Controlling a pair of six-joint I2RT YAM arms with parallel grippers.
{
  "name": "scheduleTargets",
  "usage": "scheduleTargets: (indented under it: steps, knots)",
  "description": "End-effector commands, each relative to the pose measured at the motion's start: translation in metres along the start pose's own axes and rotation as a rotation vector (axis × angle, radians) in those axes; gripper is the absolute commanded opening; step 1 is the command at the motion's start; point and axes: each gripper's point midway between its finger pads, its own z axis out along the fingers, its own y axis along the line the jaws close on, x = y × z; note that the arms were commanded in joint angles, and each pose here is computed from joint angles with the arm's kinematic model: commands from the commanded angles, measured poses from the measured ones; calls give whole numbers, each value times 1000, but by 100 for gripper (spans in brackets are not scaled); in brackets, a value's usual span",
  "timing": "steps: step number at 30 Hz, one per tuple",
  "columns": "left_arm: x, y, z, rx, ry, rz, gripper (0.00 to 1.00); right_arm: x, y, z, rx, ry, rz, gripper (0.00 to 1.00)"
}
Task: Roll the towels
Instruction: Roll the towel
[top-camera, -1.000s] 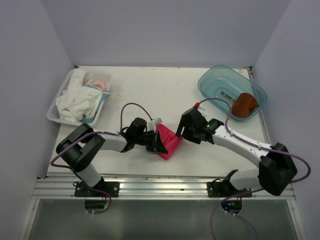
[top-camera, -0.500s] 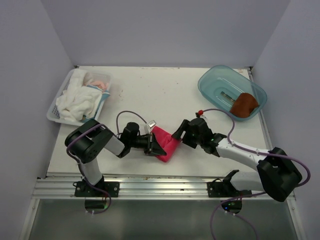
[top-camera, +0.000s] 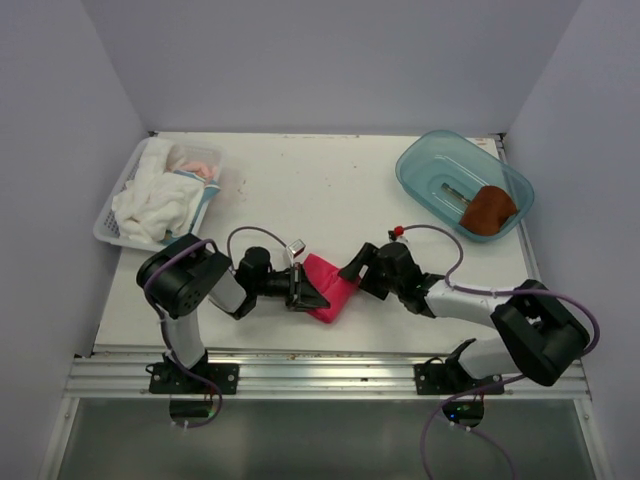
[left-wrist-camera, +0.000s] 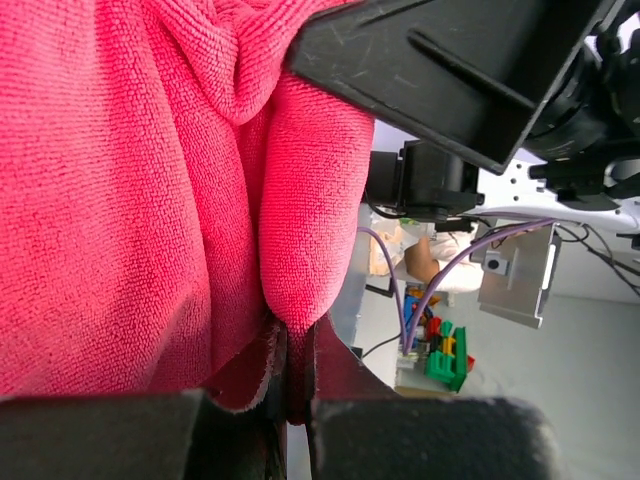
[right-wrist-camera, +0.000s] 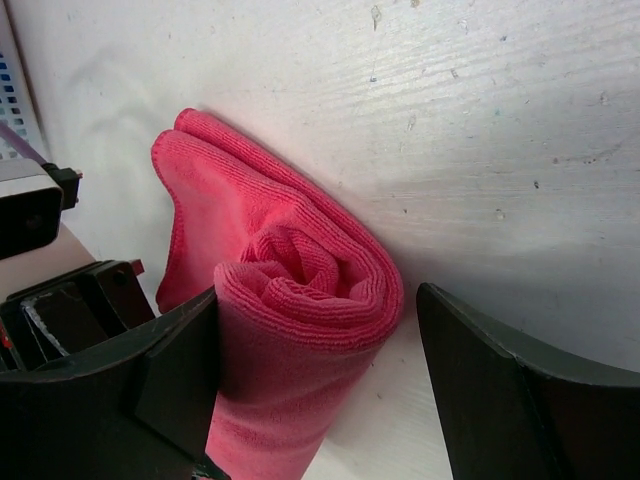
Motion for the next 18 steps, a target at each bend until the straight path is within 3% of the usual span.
scheduleTargets:
  steps: [1,8,12,13,16,18]
  knots:
    - [-4,-11,-2,55,-9,41,0,3,14,5,-76,-1,28,78]
    - [-4,-5,-2,48,-13,15,0,13,25,14,-102,31,106,77]
    - [-3,-4,-2,49,-16,5,0,19,20,18,-27,43,132,59]
    - [-3,-3,-2,47,-15,2,0,19,18,19,-5,42,132,47]
    - [-2,-3,-3,44,-16,3,0,17,10,16,90,38,116,23]
    - [-2,-2,-3,42,-15,8,0,16,2,11,191,48,91,18]
